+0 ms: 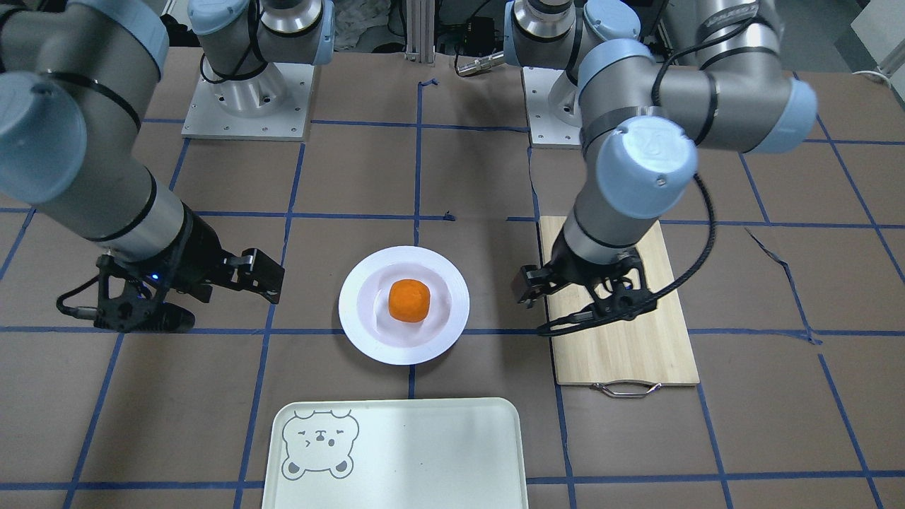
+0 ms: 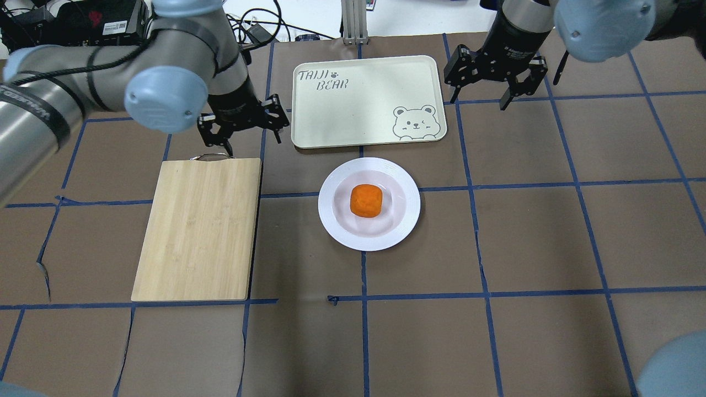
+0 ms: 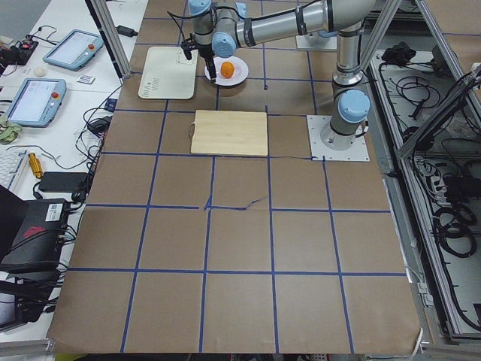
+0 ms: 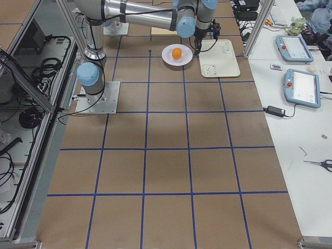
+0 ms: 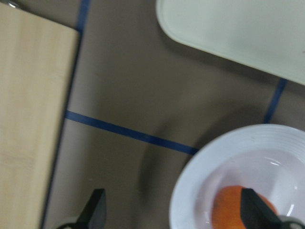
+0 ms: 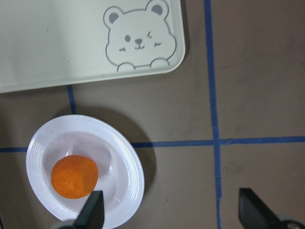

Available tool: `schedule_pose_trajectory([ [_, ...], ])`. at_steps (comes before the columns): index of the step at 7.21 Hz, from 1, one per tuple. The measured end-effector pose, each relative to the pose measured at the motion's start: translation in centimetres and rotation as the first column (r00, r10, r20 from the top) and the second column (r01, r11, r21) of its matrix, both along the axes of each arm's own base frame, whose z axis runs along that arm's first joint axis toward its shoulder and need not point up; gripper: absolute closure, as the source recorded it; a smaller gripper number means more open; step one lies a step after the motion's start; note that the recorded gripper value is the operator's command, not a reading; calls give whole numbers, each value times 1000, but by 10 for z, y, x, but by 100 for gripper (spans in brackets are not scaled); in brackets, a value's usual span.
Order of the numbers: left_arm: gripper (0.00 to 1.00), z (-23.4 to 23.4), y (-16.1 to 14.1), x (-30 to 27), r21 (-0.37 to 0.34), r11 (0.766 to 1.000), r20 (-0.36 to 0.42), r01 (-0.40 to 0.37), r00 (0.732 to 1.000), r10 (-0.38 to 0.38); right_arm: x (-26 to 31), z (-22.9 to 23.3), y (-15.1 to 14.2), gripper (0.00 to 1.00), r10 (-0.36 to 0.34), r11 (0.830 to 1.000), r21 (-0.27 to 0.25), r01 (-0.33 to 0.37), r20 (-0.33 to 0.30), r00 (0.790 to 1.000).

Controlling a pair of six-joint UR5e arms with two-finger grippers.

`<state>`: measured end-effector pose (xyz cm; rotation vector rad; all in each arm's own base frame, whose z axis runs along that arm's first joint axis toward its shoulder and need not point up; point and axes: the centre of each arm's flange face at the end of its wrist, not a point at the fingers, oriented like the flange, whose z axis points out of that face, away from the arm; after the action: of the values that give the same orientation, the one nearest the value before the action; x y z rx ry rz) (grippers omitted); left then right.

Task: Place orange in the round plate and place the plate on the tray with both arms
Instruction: 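Release the orange and raise the left gripper while the right gripper moves toward the plate, then grip the rim of the white plate with the right gripper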

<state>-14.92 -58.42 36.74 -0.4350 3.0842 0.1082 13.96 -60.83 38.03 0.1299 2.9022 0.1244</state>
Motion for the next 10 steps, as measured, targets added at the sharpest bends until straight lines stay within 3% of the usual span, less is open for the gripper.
schedule_pose_trajectory([
  [1, 0, 26, -2, 39, 2, 1000, 24, -17, 1000, 17, 7, -34, 5, 0, -5, 999, 36, 2, 76, 997],
  [2, 0, 46, 1, 74, -5, 1000, 38, -29, 999, 29, 14, -70, 15, 0, -2, 999, 32, -2, 122, 993],
  [5, 0, 85, 26, 113, -16, 997, 47, 76, 996, -76, 31, -169, 51, 0, 14, 1000, -25, -9, 214, 977],
  [7, 0, 108, 46, 104, -24, 991, 41, 128, 991, -127, 39, -200, 68, 0, 8, 1000, -22, -2, 277, 961],
  [9, 0, 119, 66, 96, -34, 989, 38, 144, 989, -143, 42, -217, 78, 0, 5, 1000, -19, 1, 302, 953],
  [10, 0, 120, 75, 92, -36, 988, 33, 149, 988, -148, 48, -220, 81, 10, 4, 1000, -18, 2, 323, 946],
])
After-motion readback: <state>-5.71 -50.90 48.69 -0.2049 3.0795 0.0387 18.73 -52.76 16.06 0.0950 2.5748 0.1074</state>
